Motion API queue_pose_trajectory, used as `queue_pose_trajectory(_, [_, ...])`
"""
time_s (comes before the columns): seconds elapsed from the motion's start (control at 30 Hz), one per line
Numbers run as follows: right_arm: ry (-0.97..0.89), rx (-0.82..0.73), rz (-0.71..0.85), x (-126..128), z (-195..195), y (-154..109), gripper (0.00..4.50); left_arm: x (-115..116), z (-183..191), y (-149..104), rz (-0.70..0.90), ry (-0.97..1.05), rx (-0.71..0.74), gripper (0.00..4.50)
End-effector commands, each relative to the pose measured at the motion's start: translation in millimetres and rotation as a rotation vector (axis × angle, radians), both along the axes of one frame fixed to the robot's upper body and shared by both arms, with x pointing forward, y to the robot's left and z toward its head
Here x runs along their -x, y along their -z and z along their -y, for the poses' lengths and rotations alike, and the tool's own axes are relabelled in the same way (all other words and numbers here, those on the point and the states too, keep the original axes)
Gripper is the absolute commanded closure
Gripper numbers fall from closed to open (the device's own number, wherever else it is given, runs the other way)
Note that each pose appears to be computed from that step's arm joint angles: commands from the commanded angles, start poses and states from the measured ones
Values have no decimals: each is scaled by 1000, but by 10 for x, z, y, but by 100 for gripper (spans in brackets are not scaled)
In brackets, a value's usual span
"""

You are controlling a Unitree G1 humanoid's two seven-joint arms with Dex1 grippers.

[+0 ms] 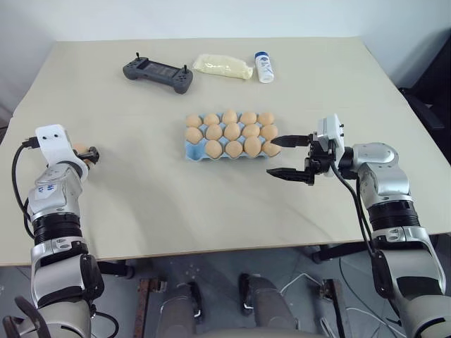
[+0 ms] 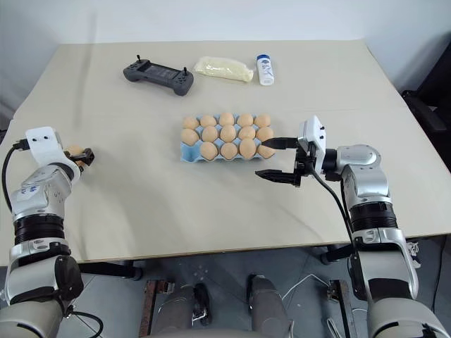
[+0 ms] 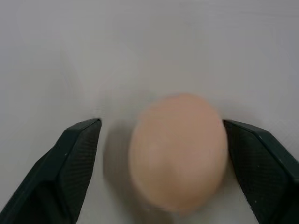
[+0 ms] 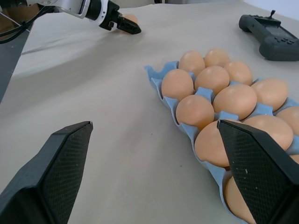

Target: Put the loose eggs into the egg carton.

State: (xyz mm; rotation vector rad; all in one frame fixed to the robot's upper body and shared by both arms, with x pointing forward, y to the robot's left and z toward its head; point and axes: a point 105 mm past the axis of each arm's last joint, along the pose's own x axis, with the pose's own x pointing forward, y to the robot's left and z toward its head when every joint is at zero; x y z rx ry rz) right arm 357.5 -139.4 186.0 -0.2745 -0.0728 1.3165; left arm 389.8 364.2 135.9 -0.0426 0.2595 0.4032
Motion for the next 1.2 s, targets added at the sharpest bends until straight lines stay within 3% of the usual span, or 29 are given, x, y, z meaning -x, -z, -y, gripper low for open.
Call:
queue_pose_trajectory(0.03, [11,2,36,8,41,-99,0,-9,4,-169,91,23,29,160])
queue_pose_trajectory(0.13, [11,2,38,11,42,-102,0,-24,89,-234,94,66,-10,253])
queue_pose_trajectory(0.2, [12,3,38,16,45,-101,0,-55,226,-326,126,132,-19,281])
queue_pose_trajectory(0.37, [11,-2,45,39,56,-102,0,-143,870,-736,321,419,-66,284])
queue_pose_trajectory(0.53, [13,-23,59,72,70,-120,0,-217,1413,-699,305,668,-166,284])
queue_pose_trajectory(0.73, [19,-76,82,135,115,-164,0,-246,1947,-628,301,902,-157,284])
queue_pose_trajectory(1.2, [99,-81,76,213,215,-92,0,-265,2338,-474,240,1100,-115,284])
